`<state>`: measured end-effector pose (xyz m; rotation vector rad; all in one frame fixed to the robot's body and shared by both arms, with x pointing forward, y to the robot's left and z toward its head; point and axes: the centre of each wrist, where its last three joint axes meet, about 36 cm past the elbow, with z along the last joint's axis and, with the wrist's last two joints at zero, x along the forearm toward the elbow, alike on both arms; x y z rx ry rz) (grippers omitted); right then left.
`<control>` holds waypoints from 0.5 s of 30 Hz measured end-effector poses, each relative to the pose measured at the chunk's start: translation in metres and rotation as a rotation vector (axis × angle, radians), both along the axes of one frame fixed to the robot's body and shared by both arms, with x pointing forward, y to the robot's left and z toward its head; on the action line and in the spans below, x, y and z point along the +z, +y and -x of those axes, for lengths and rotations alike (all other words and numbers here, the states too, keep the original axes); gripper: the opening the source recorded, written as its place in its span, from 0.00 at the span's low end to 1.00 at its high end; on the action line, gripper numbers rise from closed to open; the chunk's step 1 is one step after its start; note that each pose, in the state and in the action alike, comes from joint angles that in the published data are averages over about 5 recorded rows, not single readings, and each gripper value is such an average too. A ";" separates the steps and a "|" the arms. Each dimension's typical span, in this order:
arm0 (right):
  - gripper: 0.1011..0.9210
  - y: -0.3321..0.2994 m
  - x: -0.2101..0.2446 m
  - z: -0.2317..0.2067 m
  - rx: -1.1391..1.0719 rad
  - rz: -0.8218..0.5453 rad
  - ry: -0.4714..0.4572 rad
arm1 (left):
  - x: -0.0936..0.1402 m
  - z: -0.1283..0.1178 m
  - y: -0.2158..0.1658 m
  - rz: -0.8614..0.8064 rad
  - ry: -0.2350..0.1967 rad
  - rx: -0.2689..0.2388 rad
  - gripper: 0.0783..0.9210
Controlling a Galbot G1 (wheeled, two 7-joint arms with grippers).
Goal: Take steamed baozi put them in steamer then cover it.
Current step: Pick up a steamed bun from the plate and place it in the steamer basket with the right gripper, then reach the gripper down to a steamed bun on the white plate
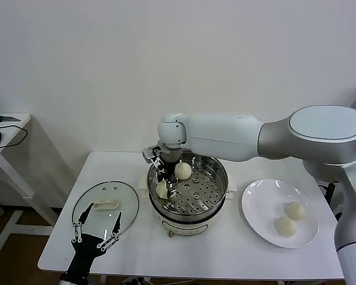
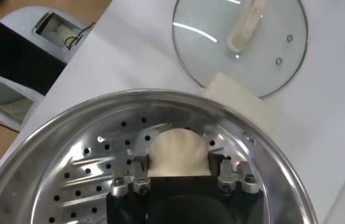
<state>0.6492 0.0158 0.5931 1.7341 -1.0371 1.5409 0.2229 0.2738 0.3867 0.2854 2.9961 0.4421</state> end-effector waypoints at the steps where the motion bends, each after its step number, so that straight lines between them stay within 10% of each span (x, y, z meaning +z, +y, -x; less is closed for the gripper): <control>1: 0.84 0.000 0.000 0.000 0.000 -0.001 -0.001 | 0.000 0.000 0.000 0.000 0.000 0.000 0.88; 15: 0.88 -0.090 0.070 -0.002 -0.023 -0.051 -0.059 | 0.000 0.000 -0.003 0.002 0.004 -0.009 0.88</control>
